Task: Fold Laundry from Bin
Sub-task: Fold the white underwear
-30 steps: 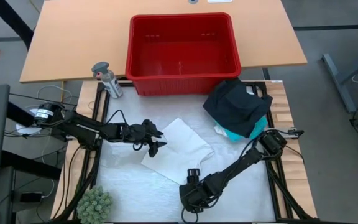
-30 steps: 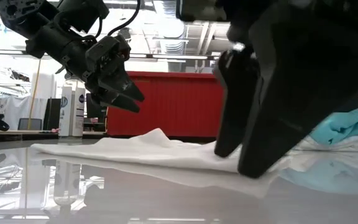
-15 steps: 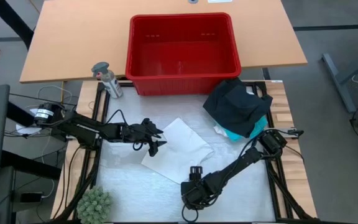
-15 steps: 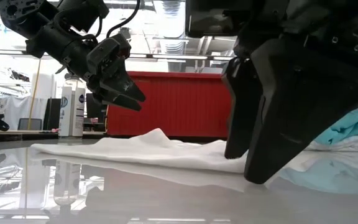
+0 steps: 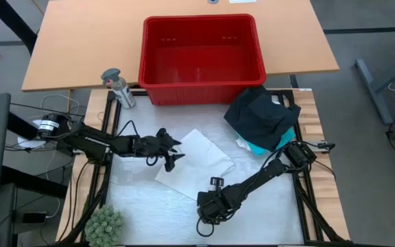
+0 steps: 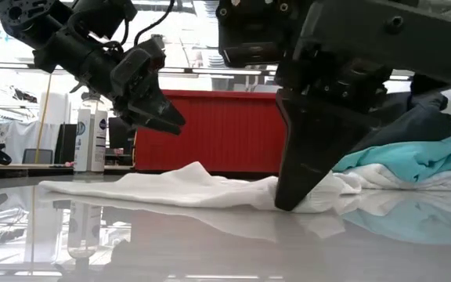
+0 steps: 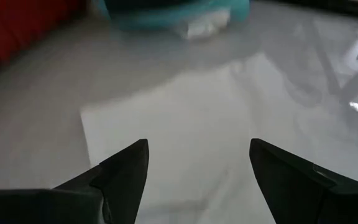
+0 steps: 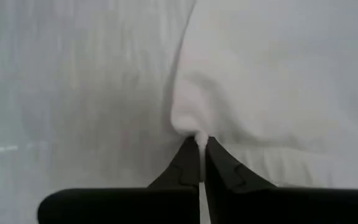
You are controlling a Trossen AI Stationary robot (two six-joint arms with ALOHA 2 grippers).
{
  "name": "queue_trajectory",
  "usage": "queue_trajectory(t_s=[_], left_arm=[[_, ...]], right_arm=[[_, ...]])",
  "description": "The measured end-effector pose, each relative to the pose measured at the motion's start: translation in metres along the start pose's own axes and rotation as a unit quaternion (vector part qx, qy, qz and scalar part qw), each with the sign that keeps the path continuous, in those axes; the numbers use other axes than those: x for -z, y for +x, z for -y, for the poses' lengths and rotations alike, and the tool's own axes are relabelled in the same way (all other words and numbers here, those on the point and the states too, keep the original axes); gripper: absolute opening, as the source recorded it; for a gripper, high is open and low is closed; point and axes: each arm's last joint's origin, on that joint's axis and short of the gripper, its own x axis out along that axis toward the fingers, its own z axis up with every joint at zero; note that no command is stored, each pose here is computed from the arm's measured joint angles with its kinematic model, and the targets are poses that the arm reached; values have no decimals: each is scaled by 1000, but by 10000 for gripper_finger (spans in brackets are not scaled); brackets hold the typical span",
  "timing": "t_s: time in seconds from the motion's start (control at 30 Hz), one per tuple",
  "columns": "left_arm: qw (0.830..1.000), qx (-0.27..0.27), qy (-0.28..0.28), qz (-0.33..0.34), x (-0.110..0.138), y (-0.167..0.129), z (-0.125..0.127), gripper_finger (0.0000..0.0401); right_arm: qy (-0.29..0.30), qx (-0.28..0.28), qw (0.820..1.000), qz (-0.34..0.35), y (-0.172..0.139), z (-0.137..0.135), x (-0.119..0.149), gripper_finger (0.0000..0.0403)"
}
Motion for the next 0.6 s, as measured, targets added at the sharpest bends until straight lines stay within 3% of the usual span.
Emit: queue_trajectory(t_s=[0.1, 0.3, 0.6], left_arm=[[999, 0, 29, 41, -10, 2, -6, 268], [997, 41, 52, 33, -23, 8, -27, 268], [987, 112, 109, -42, -3, 15, -19, 268]], right_arm=[[3, -6, 1000, -3, -2, -3, 0, 26], [-21, -28, 999, -10, -11, -17, 5, 26], [-64, -36, 997, -27, -18, -31, 20, 26]])
